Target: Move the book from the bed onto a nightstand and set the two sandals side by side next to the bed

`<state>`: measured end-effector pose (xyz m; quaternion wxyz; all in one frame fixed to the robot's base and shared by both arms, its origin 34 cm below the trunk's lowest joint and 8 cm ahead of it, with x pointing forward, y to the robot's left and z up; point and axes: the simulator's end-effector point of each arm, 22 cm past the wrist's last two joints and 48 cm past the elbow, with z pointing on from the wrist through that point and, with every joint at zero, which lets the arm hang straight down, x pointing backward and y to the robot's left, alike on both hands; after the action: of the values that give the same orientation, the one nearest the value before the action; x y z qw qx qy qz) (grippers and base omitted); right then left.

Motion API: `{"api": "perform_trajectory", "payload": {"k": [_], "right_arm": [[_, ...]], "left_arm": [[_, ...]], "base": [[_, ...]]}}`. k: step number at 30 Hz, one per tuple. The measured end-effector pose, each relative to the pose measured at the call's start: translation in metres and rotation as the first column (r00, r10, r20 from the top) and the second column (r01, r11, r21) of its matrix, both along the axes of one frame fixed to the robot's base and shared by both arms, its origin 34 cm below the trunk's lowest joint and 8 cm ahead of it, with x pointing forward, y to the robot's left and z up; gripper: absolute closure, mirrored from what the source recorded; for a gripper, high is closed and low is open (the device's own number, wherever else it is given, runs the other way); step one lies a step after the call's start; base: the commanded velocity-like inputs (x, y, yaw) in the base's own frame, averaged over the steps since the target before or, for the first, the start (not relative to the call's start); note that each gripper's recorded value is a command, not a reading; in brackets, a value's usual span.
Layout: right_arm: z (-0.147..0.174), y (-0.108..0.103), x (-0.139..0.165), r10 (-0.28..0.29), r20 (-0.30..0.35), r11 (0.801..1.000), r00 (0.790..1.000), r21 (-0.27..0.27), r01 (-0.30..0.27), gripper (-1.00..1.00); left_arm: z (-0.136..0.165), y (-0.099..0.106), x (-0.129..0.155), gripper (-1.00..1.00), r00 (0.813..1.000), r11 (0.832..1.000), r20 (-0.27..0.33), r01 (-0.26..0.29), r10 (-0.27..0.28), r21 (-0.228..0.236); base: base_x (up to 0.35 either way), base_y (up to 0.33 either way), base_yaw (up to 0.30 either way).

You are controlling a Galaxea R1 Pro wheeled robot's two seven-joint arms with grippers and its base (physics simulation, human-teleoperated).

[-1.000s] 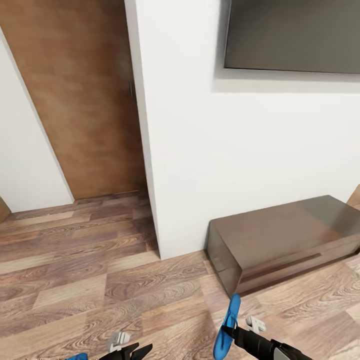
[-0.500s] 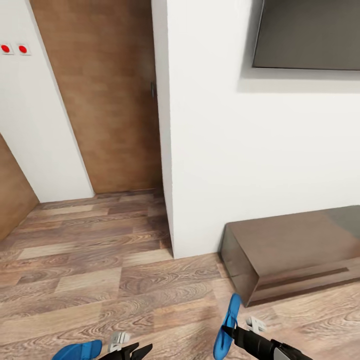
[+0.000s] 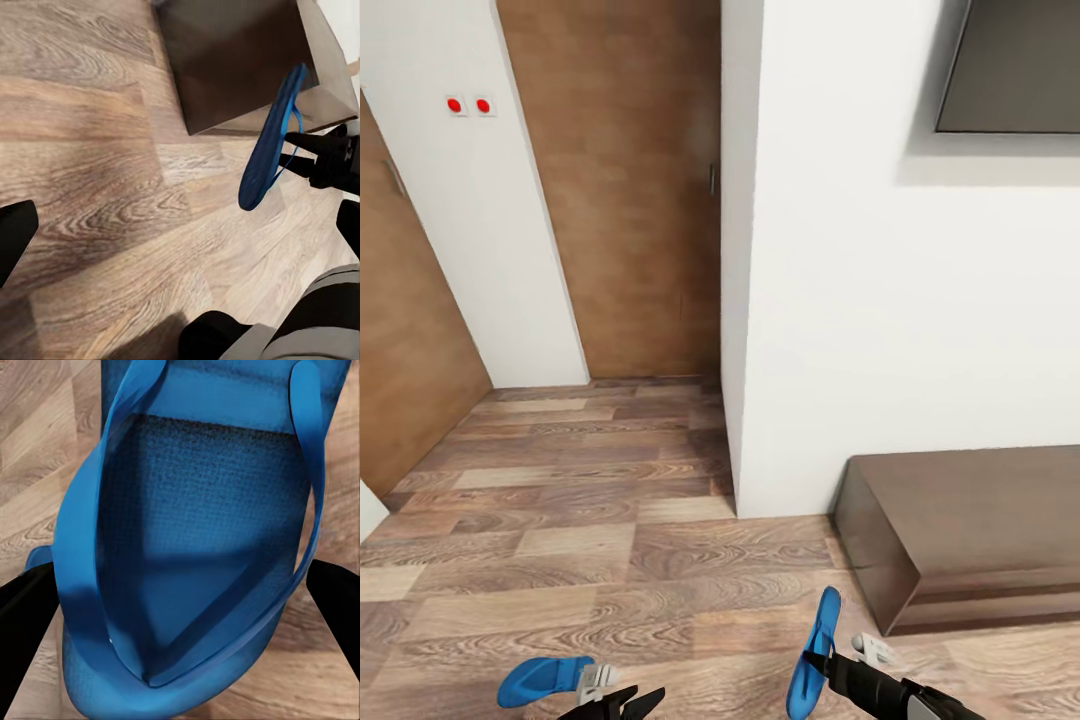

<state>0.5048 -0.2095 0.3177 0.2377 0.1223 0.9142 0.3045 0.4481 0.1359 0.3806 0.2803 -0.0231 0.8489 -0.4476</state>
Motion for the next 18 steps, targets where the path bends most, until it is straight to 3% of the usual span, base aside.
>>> {"api": "perform_trajectory", "payload": {"k": [18], "right_arm": [[0.0000,0.0000,0.0000,0.000,0.000,1.000,1.000,0.000,0.000,1.00]], "left_arm": [[0.0000,0.0002,0.0000,-1.00,1.000,1.000,0.000,0.000,0.000,0.000]], "base": [[0.000,0.000,0.255]]}}
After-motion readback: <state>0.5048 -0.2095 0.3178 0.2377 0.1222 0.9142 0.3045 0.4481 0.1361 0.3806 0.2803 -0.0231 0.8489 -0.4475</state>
